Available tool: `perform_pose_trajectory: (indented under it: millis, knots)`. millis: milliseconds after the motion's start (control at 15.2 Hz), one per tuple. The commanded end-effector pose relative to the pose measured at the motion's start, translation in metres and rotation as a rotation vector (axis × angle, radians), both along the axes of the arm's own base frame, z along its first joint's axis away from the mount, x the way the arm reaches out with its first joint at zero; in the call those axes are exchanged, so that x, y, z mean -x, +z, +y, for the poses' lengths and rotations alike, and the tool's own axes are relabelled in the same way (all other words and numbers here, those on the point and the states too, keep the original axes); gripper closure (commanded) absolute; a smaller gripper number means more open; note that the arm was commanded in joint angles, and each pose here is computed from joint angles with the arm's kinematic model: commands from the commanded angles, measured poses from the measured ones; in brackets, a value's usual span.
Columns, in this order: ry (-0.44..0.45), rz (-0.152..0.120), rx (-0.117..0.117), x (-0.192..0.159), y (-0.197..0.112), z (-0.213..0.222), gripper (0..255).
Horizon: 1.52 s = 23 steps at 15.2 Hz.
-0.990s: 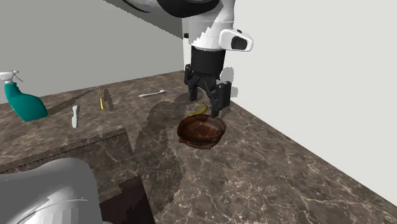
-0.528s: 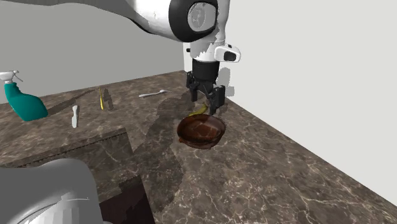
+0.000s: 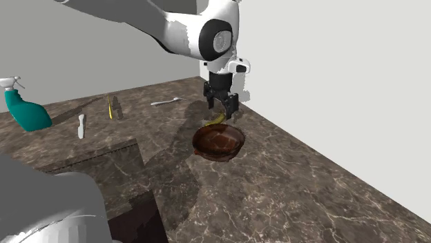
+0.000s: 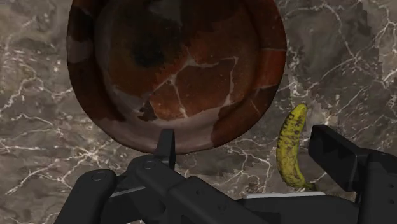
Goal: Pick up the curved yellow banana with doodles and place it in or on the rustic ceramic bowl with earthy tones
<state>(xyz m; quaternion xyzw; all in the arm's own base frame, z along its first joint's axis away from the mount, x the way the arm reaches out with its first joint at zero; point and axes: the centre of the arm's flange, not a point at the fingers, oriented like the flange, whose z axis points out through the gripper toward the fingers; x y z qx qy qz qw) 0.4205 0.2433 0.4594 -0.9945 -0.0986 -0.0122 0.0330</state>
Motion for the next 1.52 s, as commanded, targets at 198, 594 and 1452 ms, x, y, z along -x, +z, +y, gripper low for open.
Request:
perform_pose_trajectory:
  millis: [198,594,1452]
  knots:
    - [0.024,-0.014,0.002,-0.026,-0.032,0.052,0]
    - [0.053,-0.031,0.005,-0.056,-0.069,0.114,0]
    - [0.067,-0.038,0.007,-0.072,-0.125,0.146,0]
